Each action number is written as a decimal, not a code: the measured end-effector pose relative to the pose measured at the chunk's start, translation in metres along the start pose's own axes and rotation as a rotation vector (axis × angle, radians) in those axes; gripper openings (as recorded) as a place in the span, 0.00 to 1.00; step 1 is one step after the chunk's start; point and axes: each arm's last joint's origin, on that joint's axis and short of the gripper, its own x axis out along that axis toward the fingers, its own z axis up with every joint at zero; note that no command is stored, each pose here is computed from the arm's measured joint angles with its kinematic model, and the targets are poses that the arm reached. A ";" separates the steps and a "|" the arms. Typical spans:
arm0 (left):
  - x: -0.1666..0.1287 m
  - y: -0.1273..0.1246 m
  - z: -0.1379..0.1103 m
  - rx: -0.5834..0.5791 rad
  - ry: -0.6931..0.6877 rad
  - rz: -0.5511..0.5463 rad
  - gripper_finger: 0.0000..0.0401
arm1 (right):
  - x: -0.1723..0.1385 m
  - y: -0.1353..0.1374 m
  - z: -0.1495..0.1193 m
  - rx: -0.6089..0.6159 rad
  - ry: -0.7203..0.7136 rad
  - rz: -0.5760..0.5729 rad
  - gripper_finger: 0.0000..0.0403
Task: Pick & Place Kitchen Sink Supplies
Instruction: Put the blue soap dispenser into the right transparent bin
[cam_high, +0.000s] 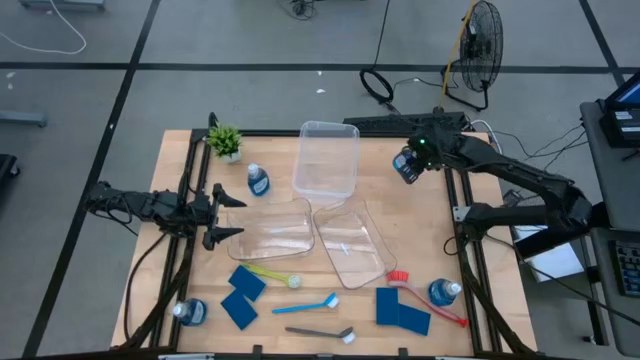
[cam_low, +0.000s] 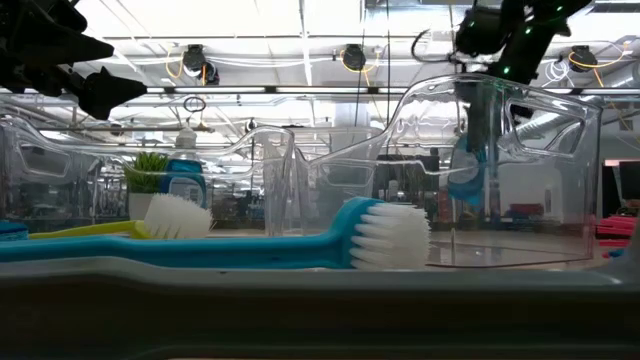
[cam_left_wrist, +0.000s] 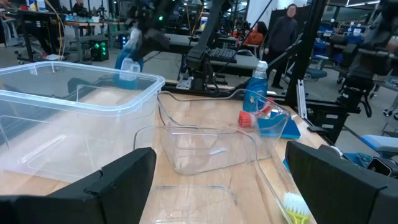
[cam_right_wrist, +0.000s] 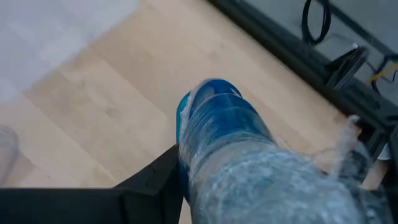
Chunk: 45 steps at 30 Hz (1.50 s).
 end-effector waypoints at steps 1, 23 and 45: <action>0.000 0.000 0.000 0.000 0.000 0.000 0.90 | -0.005 0.000 -0.001 0.007 -0.022 0.006 0.41; 0.000 0.000 0.000 0.000 0.000 0.000 0.90 | -0.076 0.070 -0.007 -0.166 -0.460 0.446 0.40; 0.000 0.000 0.000 0.000 0.000 0.000 0.90 | -0.104 0.210 0.019 -0.624 -0.063 0.396 0.40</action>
